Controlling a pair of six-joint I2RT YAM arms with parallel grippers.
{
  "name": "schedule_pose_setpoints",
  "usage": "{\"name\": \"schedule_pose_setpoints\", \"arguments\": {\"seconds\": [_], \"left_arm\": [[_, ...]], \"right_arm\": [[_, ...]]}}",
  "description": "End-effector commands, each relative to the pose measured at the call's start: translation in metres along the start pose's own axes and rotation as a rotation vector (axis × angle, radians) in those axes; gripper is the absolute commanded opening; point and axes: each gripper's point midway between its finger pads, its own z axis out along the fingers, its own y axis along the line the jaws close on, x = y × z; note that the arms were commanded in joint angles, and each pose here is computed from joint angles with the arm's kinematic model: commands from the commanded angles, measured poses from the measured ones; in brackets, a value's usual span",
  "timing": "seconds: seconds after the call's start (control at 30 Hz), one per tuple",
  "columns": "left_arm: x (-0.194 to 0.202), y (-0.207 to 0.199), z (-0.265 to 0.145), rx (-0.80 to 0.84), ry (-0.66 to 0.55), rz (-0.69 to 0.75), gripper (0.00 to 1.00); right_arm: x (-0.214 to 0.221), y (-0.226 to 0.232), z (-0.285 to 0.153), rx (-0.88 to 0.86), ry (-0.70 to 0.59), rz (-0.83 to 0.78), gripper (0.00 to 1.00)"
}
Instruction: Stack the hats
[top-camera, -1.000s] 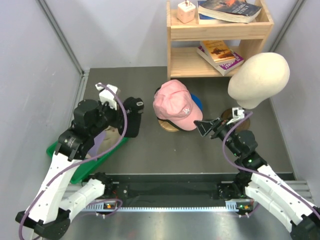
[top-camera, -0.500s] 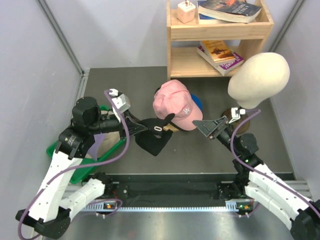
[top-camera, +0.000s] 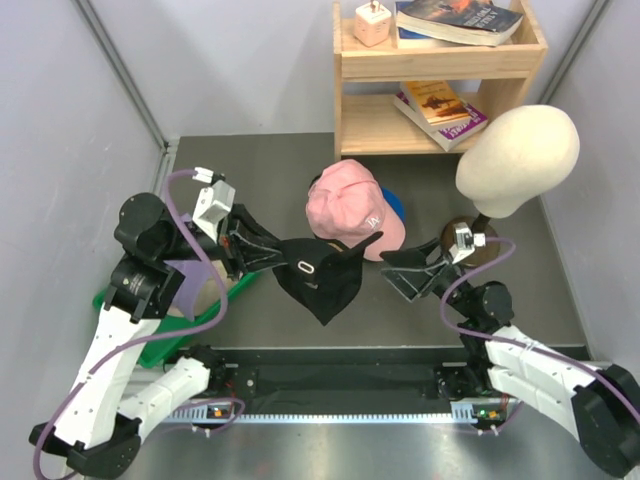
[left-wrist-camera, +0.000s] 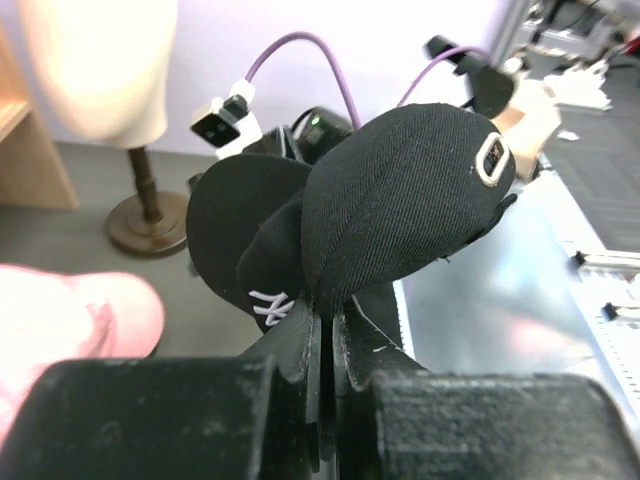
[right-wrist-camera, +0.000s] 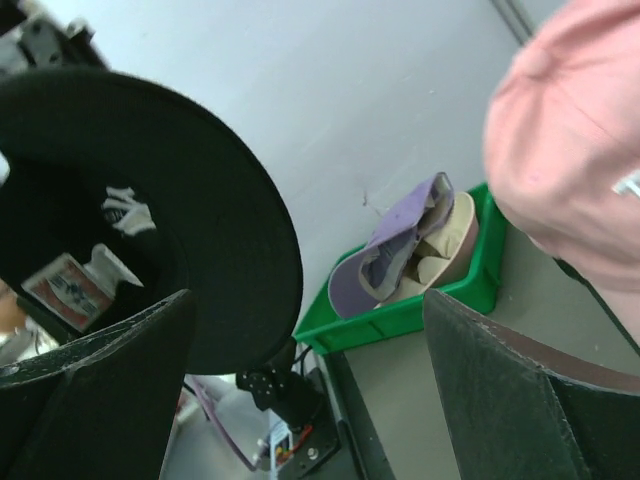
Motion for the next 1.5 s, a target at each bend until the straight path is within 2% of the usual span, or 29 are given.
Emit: {"name": "schedule_pose_setpoints", "arguments": {"seconds": [0.0,0.3,0.47,0.57,0.6,0.67,0.73,0.8,0.83,0.87,0.9,0.93,1.0,1.03,1.07,1.1,1.13,1.27,1.3,1.33,1.4,1.47], "left_arm": [[-0.026,-0.019,0.001,0.093,-0.053,0.060,0.00],[-0.029,-0.023,0.001,0.122,-0.052,0.031,0.00],[-0.027,-0.024,0.002,0.139,-0.053,0.013,0.00],[-0.026,-0.024,0.002,0.145,-0.053,0.013,0.00],[-0.025,-0.024,0.002,0.149,-0.051,0.014,0.00],[-0.024,-0.023,0.002,0.147,-0.051,0.013,0.00],[-0.022,-0.023,0.002,0.146,-0.050,0.022,0.00],[-0.022,-0.019,0.003,0.123,-0.054,0.027,0.00],[-0.025,-0.017,0.003,0.111,-0.058,0.068,0.00],[-0.017,-0.012,0.002,0.087,-0.038,0.026,0.00],[-0.019,-0.001,0.003,0.016,-0.049,0.035,0.09],[-0.023,0.006,0.001,-0.040,-0.046,0.103,0.27],[-0.015,0.032,-0.008,-0.232,-0.022,0.075,0.65],[-0.022,0.074,-0.026,-0.501,-0.048,0.108,0.86],[-0.025,0.088,-0.043,-0.648,-0.064,0.111,0.94],[-0.027,0.105,-0.060,-0.787,-0.083,0.121,0.98],[-0.025,0.137,-0.102,-1.082,-0.109,0.120,0.99],[-0.012,0.165,-0.192,-1.622,-0.182,0.071,0.99],[-0.004,0.167,-0.198,-1.666,-0.181,0.054,0.99],[-0.005,0.167,-0.199,-1.667,-0.205,0.046,0.99],[-0.009,0.164,-0.176,-1.528,-0.233,0.080,0.99],[-0.020,0.152,-0.159,-1.399,-0.279,0.127,0.99]], "right_arm": [[-0.016,0.054,0.015,-0.253,-0.018,-0.263,0.93],[-0.012,0.090,0.037,-0.417,0.041,-0.426,0.90],[-0.005,0.094,0.054,-0.437,0.078,-0.465,0.89],[-0.001,0.098,0.058,-0.458,0.094,-0.459,0.76],[0.002,0.098,0.058,-0.457,0.102,-0.452,0.69],[0.003,0.097,0.058,-0.450,0.113,-0.451,0.61],[0.006,0.092,0.057,-0.425,0.127,-0.453,0.35],[0.004,0.093,0.053,-0.413,0.119,-0.465,0.17],[0.005,0.086,0.052,-0.377,0.128,-0.469,0.12],[0.003,0.084,0.051,-0.353,0.123,-0.481,0.07],[-0.003,0.086,0.048,-0.327,0.111,-0.506,0.00],[-0.001,0.061,0.048,-0.208,0.142,-0.541,0.00],[-0.021,0.063,0.045,-0.129,0.111,-0.615,0.00],[-0.035,0.054,0.045,-0.051,0.082,-0.692,0.00],[-0.040,0.048,0.042,0.016,0.117,-0.713,0.00],[-0.052,0.052,0.039,0.045,0.093,-0.748,0.00],[-0.065,0.044,0.038,0.119,0.081,-0.807,0.00],[-0.101,0.042,0.045,0.264,0.083,-0.921,0.00],[-0.099,0.030,0.046,0.308,0.124,-0.932,0.00],[-0.112,0.032,0.050,0.345,0.107,-0.969,0.00],[-0.114,0.020,0.053,0.401,0.148,-0.998,0.00],[-0.127,0.023,0.058,0.439,0.131,-1.046,0.00]]}}
